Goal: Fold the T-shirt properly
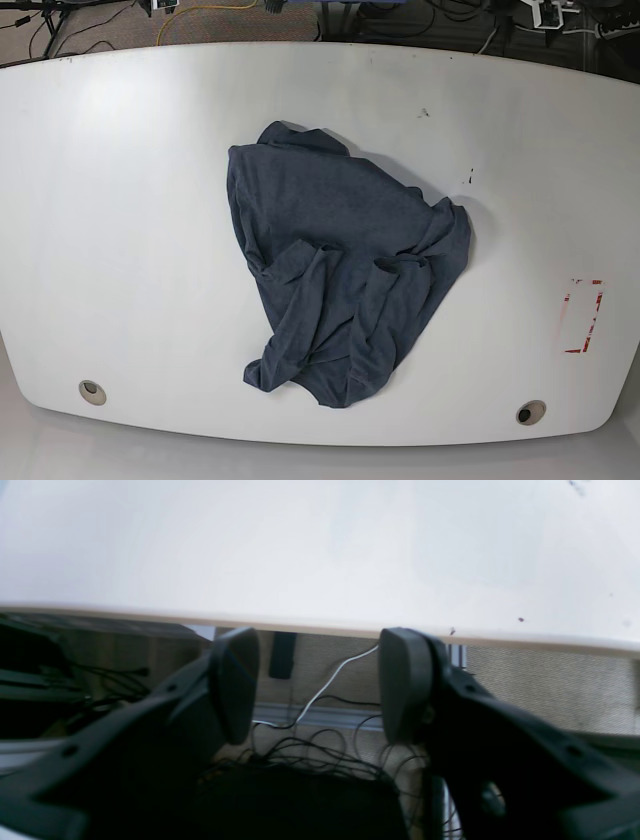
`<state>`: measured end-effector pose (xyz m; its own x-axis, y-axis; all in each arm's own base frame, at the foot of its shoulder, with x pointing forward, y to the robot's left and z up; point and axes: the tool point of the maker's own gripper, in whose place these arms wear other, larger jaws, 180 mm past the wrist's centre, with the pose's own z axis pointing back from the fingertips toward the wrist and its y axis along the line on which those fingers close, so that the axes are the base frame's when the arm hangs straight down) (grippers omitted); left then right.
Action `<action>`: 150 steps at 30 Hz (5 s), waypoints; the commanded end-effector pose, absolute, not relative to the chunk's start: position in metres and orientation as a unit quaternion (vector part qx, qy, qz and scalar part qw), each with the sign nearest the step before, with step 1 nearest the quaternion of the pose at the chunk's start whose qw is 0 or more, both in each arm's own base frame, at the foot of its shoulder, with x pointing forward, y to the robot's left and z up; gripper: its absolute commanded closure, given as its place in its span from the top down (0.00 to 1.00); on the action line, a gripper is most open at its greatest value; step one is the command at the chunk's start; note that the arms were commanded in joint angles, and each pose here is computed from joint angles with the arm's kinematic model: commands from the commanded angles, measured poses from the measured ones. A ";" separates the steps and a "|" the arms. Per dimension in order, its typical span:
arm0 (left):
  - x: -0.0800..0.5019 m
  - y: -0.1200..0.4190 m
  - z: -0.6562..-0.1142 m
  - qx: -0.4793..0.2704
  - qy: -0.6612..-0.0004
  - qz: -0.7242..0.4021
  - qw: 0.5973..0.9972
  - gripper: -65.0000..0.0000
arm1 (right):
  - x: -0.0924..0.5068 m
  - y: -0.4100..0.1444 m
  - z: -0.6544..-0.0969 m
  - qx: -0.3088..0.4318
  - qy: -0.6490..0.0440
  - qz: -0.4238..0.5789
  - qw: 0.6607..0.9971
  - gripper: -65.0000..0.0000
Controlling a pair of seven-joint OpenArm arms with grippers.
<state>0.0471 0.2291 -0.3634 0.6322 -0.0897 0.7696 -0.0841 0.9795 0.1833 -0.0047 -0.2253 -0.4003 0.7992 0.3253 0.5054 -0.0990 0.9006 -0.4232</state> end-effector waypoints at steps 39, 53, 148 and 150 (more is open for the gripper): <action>0.073 0.245 -0.341 0.131 -0.469 -0.011 0.873 0.60 | 0.047 -0.206 -0.385 -0.171 -0.373 0.115 0.905 0.26; 0.106 0.261 -0.326 0.139 -0.515 0.007 0.846 0.58 | 0.091 -0.206 -0.377 -0.178 -0.425 0.099 0.882 0.26; 0.230 0.201 -0.253 0.048 -0.672 -0.020 0.739 0.61 | 0.284 -0.143 -0.338 -0.149 -0.503 0.128 0.842 0.58; 0.231 0.202 -0.249 0.046 -0.675 -0.019 0.736 0.61 | 0.284 -0.138 -0.341 -0.135 -0.500 0.133 0.845 0.58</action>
<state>0.2294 0.2019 -0.2639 0.1392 -0.0886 0.9863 -0.0339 0.9950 0.0941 0.2781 -0.1434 -0.3501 0.5011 0.3675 0.7834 -0.0881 0.9223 -0.3763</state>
